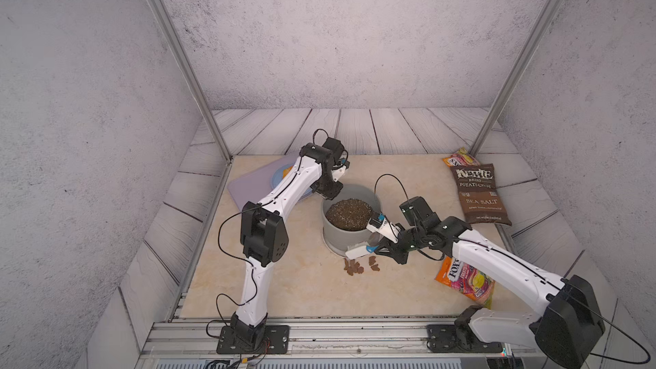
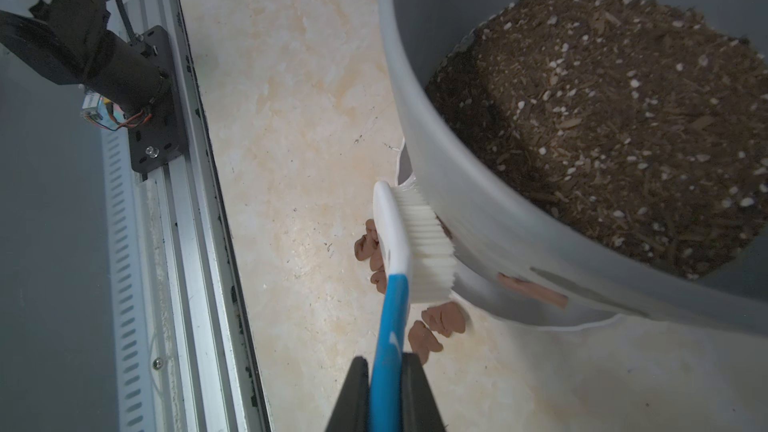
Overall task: Scrub the dried mud off the ceramic pot
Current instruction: Brush off the soil from the pot.
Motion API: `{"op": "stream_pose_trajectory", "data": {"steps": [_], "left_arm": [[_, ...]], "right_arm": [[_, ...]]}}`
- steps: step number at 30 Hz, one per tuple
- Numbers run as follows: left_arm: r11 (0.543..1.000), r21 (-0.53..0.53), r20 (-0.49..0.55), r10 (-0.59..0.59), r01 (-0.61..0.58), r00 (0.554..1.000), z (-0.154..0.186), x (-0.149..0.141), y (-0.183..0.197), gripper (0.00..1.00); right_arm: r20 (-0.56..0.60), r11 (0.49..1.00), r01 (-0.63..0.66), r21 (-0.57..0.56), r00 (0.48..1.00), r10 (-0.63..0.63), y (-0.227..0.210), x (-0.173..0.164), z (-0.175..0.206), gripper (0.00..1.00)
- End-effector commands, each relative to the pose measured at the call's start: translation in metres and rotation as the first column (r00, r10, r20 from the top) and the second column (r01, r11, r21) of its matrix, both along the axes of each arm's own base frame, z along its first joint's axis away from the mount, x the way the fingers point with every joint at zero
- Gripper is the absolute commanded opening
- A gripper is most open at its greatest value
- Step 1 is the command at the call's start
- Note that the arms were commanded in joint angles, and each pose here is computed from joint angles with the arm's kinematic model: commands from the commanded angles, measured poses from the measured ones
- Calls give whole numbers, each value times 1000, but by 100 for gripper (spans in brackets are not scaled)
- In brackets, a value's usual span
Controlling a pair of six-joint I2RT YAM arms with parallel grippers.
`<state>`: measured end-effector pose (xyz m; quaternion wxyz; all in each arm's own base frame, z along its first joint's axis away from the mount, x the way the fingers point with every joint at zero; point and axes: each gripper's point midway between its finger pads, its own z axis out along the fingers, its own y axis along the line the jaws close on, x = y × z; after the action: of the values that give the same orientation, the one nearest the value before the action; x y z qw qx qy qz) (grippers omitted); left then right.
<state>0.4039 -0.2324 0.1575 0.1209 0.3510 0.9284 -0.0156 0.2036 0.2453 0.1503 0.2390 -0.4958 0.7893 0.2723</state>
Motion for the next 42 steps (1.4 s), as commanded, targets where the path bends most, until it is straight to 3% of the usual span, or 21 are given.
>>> {"op": "stream_pose_trajectory", "data": {"steps": [1, 6, 10, 16, 28, 35, 39, 42], "left_arm": [[992, 78, -48, -91, 95, 995, -8, -13, 16, 0], [994, 62, -41, -92, 94, 995, -5, -12, 13, 0], [994, 64, -35, -87, 89, 996, -2, -12, 14, 0], [994, 60, -18, -88, 89, 996, -1, -9, 13, 0], [999, 30, 53, -42, 40, 998, 27, -9, 13, 30], [999, 20, 41, 32, -33, 999, 37, -14, 17, 57], [988, -26, 11, 154, -154, 988, 49, -21, 17, 61], [948, -61, -53, 308, -311, 950, 53, -32, 18, 62]], "right_arm": [[14, 994, 103, -43, 995, -103, -17, 11, -9, 0], [-35, 995, 93, 32, 995, -92, -7, -8, -5, 0], [-43, 997, 72, 27, 997, -71, -1, -23, -6, 0], [-49, 993, 34, 110, 998, -29, 12, -44, 16, 0], [16, 995, -6, 98, 1000, 4, 15, -38, 33, 0], [60, 995, 4, 98, 998, -10, 17, -28, 40, 0], [76, 995, 11, 95, 997, -18, 16, -25, 40, 0], [89, 995, 19, 94, 996, -27, 13, -23, 41, 0]]}}
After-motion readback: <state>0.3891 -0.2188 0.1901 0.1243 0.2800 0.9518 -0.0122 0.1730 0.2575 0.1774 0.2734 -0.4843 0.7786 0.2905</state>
